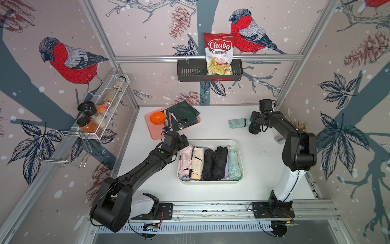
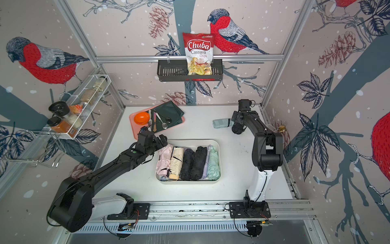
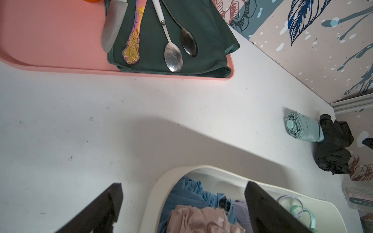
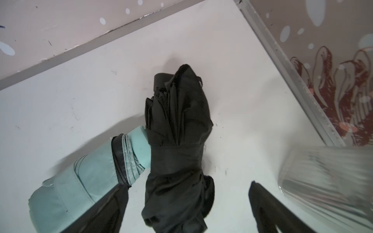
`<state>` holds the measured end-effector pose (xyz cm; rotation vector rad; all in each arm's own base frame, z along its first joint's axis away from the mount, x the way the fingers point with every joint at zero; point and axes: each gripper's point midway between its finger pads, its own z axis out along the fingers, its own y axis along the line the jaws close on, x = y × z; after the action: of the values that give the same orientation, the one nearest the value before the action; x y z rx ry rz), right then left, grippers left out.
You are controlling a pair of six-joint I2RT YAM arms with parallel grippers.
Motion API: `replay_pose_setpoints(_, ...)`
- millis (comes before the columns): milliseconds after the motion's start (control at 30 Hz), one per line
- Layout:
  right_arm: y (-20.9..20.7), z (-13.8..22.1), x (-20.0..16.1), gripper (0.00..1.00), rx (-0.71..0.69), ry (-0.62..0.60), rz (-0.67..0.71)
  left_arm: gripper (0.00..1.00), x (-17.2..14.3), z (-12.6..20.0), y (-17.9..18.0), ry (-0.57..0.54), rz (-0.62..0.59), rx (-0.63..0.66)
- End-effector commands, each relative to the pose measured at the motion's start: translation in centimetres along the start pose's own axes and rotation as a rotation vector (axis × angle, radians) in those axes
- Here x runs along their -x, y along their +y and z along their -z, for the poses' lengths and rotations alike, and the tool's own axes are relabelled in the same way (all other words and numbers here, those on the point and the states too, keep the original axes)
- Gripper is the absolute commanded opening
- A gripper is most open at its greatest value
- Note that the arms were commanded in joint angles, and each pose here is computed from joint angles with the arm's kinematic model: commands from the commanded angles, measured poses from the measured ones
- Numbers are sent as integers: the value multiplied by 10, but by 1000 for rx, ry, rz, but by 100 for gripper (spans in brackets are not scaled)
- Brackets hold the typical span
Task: Put the umbrella into the storage box
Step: Pick up the umbrella from the corner of the board.
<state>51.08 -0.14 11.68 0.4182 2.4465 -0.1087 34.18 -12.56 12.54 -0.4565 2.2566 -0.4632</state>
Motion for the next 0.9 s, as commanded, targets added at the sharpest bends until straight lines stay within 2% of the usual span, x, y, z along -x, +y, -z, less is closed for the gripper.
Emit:
replay_pose_setpoints(0,12,-18,-2,93,43,44,40,98,7,1,-1,-34,-1,-8)
replay_pose_setpoints(233,11,-54,-16,87,2,121,56,98,6,0,0,-29,2,-4)
replay_pose_setpoints(533,1,-63,-29,78,2,143,35,98,6,2,3,-36,2,7)
replay_pose_setpoints(633,-3,-66,-34,70,4,157,33,98,5,2,4,-34,3,9)
replay_pose_setpoints(733,-4,-64,-39,59,10,162,39,98,5,2,5,-34,2,11)
replay_pose_setpoints(867,-5,-50,-40,49,24,142,40,98,5,2,5,-34,2,15)
